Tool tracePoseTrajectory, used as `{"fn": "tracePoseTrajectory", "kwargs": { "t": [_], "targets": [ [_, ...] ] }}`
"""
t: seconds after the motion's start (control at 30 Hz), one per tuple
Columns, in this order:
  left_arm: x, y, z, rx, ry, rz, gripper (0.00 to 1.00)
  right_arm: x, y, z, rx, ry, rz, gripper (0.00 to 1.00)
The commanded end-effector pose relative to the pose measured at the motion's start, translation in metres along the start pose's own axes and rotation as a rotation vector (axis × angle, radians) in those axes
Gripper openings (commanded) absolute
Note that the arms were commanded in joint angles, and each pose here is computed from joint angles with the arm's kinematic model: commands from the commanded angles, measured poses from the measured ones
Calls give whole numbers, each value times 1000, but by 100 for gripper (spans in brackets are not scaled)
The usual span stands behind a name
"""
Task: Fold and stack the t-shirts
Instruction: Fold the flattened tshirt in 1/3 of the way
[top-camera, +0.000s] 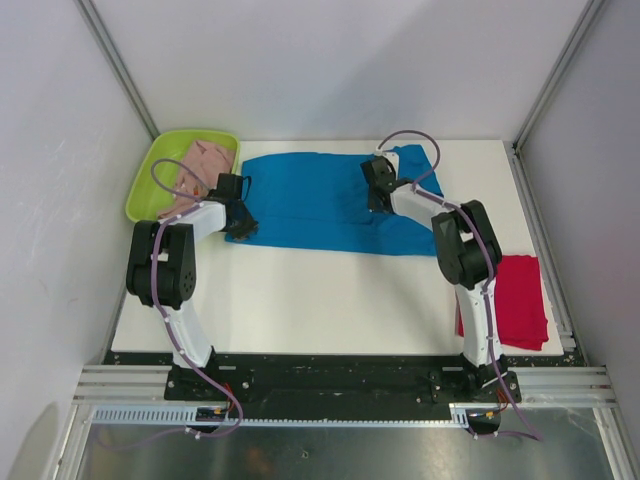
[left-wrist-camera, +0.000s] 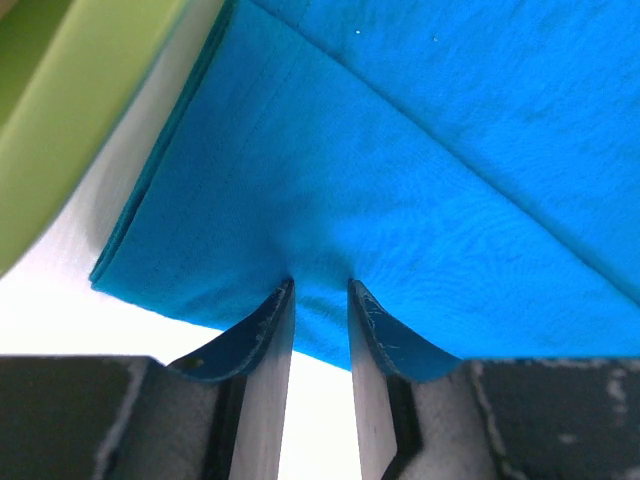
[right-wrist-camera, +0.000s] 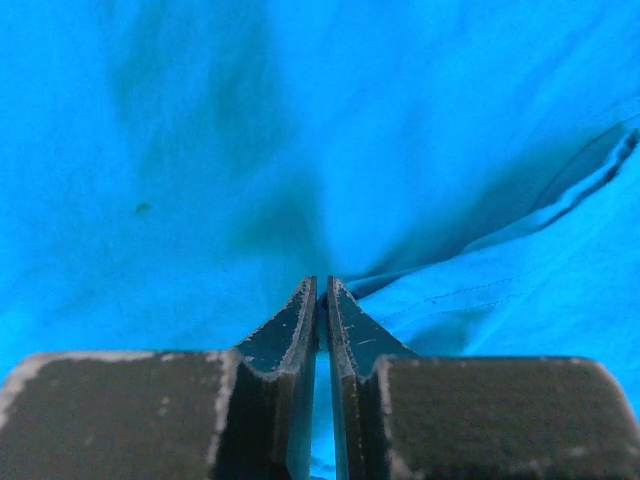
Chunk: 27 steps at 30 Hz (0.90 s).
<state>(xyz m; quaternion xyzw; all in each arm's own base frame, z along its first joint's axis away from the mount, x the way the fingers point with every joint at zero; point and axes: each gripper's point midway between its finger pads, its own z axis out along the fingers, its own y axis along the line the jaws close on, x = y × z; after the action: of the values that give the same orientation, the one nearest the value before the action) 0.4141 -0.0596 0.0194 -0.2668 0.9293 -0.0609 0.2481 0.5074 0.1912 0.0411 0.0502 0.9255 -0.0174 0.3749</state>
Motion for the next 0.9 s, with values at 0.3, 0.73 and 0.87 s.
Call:
{"fn": "tracePoseTrajectory", "kwargs": {
  "t": [0.3,0.73,0.87],
  "targets": [
    [2,18,2,-62,10,18,35,-34,24,-24,-128,-119,-44,24],
    [-14,-5,-35,59,-41,34,48,-49,-55,-79,-78,-35,241,57],
    [-16,-10,-47,93,-54,33,48,-15,-106,-96,-23,56,373,52]
  ]
}}
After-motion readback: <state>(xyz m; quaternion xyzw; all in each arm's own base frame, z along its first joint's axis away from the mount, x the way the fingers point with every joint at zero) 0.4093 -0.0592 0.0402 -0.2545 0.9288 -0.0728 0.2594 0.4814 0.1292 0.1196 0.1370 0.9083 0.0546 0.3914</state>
